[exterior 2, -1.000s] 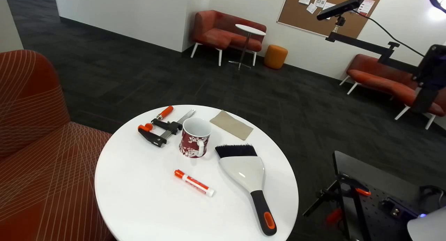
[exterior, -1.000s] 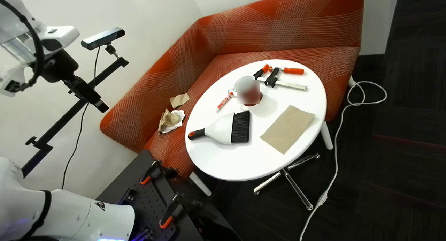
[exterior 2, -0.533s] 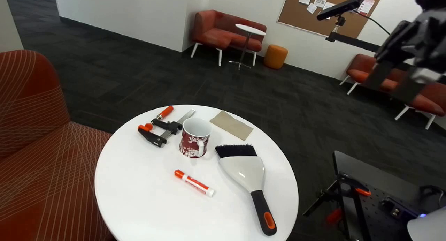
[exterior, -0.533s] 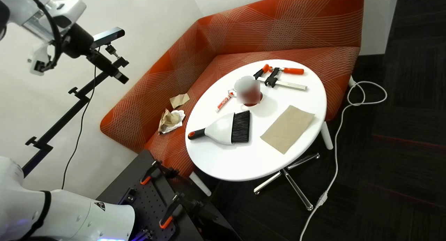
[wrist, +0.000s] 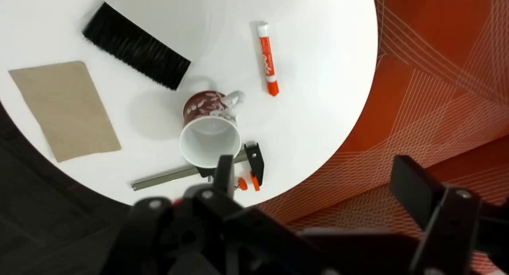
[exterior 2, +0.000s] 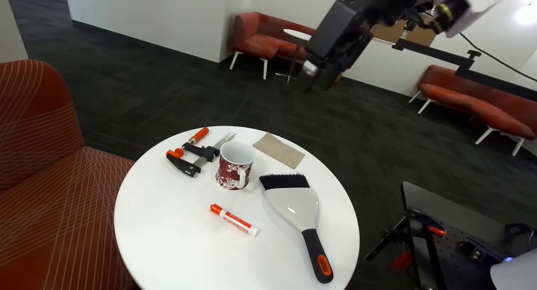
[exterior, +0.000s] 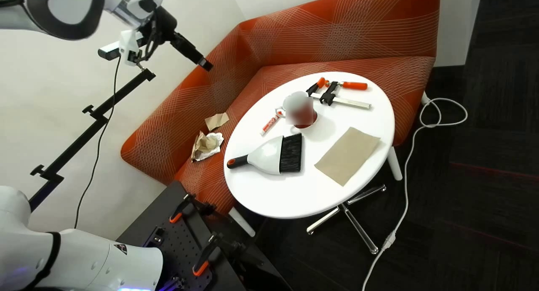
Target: Move the mug cup to the left
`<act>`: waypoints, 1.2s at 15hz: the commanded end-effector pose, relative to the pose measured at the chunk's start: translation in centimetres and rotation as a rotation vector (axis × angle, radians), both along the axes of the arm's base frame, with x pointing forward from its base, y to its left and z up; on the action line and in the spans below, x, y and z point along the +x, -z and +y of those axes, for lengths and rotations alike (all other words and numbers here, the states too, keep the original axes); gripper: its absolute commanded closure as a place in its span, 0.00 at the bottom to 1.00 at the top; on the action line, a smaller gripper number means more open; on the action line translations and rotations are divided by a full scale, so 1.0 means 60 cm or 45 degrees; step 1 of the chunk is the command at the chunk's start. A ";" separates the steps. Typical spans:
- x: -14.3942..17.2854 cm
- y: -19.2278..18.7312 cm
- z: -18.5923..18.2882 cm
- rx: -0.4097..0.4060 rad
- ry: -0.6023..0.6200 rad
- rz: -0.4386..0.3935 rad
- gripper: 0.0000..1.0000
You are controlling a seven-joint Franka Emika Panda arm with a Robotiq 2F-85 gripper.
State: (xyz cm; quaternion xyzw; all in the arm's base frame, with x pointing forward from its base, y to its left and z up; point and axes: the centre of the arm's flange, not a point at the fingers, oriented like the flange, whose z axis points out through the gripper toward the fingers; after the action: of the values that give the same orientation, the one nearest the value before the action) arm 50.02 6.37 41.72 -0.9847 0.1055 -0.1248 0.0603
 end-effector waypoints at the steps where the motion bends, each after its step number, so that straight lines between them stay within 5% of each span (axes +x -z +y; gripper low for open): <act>1: 0.122 0.043 -0.005 -0.032 0.077 0.011 0.00; 10: 0.244 0.202 -0.030 -0.066 0.172 0.162 0.00; 18: 0.238 0.290 -0.044 -0.074 0.181 0.216 0.00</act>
State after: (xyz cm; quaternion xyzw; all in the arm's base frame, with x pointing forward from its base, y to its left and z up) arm 64.29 3.74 24.29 -0.9831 0.1763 -0.0479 0.0134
